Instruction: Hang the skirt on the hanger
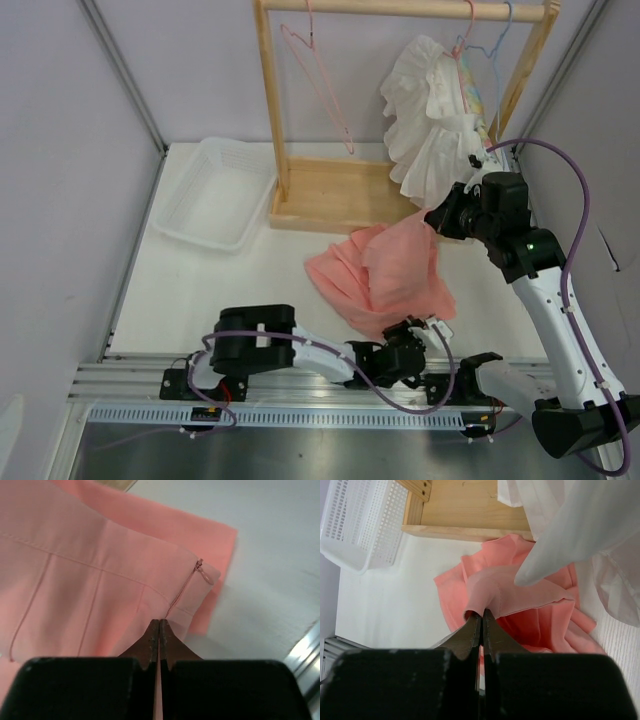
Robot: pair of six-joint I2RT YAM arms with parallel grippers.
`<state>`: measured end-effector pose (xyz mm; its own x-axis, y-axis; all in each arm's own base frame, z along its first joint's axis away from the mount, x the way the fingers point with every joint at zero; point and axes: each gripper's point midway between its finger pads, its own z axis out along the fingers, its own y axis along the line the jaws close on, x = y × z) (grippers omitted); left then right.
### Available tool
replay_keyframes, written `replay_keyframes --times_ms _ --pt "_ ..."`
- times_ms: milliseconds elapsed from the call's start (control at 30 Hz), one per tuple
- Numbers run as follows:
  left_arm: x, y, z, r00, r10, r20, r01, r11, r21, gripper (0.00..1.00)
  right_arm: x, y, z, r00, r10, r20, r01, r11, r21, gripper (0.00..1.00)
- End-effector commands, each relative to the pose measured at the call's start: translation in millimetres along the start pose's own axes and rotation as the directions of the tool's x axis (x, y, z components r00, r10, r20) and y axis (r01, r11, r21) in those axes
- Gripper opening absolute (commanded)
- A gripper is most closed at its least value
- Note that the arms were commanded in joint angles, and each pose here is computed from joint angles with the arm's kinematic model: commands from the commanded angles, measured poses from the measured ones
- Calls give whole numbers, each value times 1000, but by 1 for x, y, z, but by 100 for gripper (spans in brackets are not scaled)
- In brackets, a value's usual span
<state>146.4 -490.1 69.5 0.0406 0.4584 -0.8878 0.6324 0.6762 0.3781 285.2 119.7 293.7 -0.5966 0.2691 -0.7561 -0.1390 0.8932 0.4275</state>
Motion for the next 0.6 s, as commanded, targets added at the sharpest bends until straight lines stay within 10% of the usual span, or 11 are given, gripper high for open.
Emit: replay_keyframes --times_ms 0,333,433,567 --pt "-53 87 -36 975 -202 91 215 962 -167 0 -18 6 -5 998 -29 61 30 1000 -9 0" --pt "-58 280 -78 738 -661 137 666 682 -302 0 -55 24 11 992 -22 126 30 998 -55 0" --pt "-97 371 -79 669 -685 290 742 592 -316 0 -94 42 27 983 -31 182 50 994 -98 0" --pt "-171 444 -83 694 -586 418 715 630 -304 0 -189 74 11 932 -22 362 81 985 -149 0"
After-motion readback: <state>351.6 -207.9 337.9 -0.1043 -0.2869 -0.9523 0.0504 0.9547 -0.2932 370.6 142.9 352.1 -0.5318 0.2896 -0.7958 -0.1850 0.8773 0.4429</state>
